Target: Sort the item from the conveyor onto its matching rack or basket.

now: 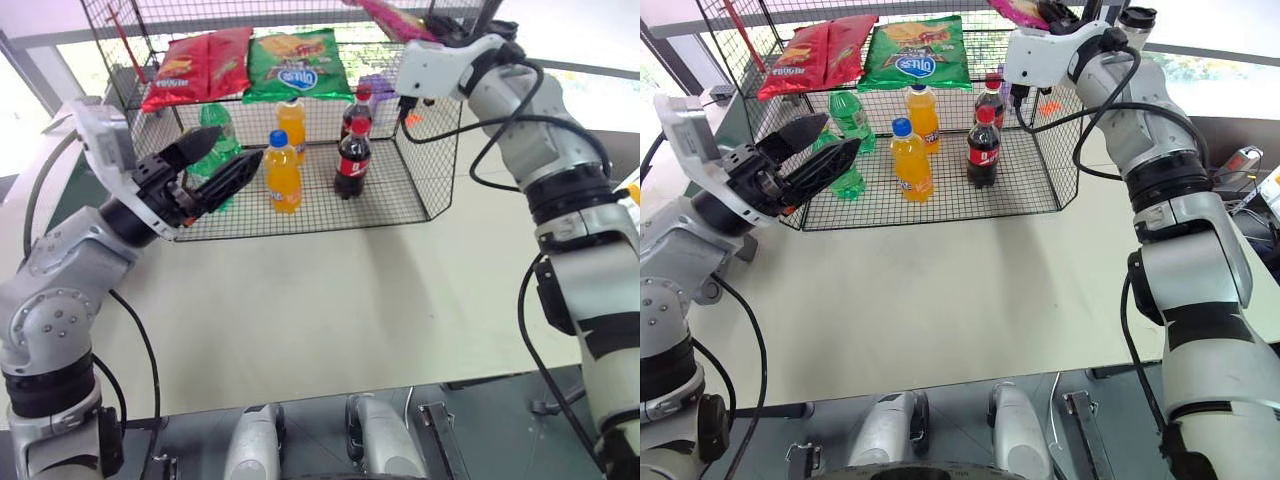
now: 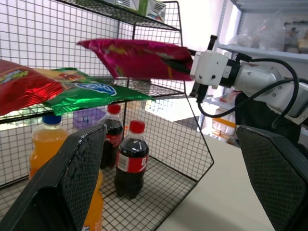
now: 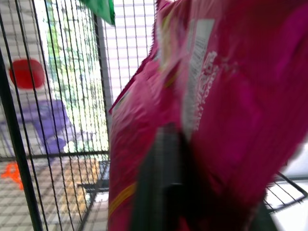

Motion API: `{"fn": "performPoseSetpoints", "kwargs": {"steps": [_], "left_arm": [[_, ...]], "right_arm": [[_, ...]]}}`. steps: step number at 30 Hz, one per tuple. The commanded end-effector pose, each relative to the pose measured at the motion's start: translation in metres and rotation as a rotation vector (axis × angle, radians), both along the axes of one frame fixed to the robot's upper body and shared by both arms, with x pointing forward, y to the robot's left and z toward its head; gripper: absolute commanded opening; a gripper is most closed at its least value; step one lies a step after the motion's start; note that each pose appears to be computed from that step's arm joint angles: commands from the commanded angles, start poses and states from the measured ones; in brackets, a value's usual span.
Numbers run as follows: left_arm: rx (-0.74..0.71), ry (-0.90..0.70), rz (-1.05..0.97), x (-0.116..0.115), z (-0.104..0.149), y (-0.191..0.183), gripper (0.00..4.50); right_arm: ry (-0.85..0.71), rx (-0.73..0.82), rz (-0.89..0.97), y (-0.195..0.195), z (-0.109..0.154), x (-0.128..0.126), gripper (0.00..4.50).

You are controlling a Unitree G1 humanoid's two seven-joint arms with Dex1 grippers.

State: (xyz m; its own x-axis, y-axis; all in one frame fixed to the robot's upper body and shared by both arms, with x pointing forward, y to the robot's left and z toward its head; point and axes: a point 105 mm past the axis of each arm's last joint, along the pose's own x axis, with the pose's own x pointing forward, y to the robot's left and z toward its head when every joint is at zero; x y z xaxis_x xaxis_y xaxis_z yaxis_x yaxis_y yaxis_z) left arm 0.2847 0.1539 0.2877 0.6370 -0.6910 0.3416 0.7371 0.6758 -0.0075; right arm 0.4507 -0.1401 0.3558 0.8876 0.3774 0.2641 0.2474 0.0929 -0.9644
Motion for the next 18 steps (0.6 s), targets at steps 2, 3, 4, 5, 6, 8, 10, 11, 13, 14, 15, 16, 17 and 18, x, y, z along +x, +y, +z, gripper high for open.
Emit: {"fn": "performPoseSetpoints", "kwargs": {"steps": [2,3,4,5,6,8,10,11,13,14,15,16,17,18], "left_arm": [[0.002,-0.05,-0.006,-0.008,0.007,-0.004,4.5],[0.002,-0.049,-0.006,-0.008,0.006,-0.004,4.5],[0.002,-0.048,-0.005,-0.008,0.006,-0.004,4.5],[0.002,-0.047,-0.005,-0.007,0.006,-0.004,4.5],[0.001,-0.047,-0.004,-0.007,0.005,-0.004,4.5],[0.001,-0.044,-0.003,-0.006,0.004,-0.003,4.5],[0.001,-0.041,-0.004,-0.005,0.003,-0.004,4.5],[0.002,-0.04,-0.005,-0.005,0.003,-0.004,4.5],[0.003,-0.038,-0.005,-0.004,0.002,-0.004,4.5],[0.003,-0.037,-0.004,-0.004,0.002,-0.004,4.5],[0.002,-0.036,-0.005,-0.004,0.002,-0.004,4.5],[0.003,-0.034,-0.005,-0.004,0.001,-0.004,4.5],[0.003,-0.032,-0.006,-0.004,0.001,-0.004,4.5],[0.005,-0.03,-0.006,-0.004,0.0,-0.005,4.5]], "right_arm": [[-0.022,0.05,0.07,0.012,0.02,-0.009,3.32],[-0.01,0.051,0.073,0.012,0.019,-0.009,3.85],[0.023,0.056,0.078,0.013,0.016,-0.008,4.36],[0.049,0.062,0.085,0.013,0.013,-0.008,4.44],[0.069,0.069,0.095,0.013,0.011,-0.008,4.44],[0.114,0.132,0.136,0.014,0.01,-0.01,4.44],[0.169,0.193,0.188,0.017,0.009,-0.014,4.44],[0.197,0.229,0.211,0.017,0.009,-0.016,4.44],[0.259,0.273,0.252,0.018,0.004,-0.021,4.44],[0.283,0.286,0.265,0.018,0.001,-0.022,4.44],[0.301,0.299,0.275,0.018,-0.001,-0.024,4.44],[0.312,0.299,0.279,0.018,-0.003,-0.025,4.44],[0.319,0.298,0.281,0.018,-0.004,-0.026,4.44],[0.329,0.293,0.286,0.018,-0.006,-0.027,4.44]]}}
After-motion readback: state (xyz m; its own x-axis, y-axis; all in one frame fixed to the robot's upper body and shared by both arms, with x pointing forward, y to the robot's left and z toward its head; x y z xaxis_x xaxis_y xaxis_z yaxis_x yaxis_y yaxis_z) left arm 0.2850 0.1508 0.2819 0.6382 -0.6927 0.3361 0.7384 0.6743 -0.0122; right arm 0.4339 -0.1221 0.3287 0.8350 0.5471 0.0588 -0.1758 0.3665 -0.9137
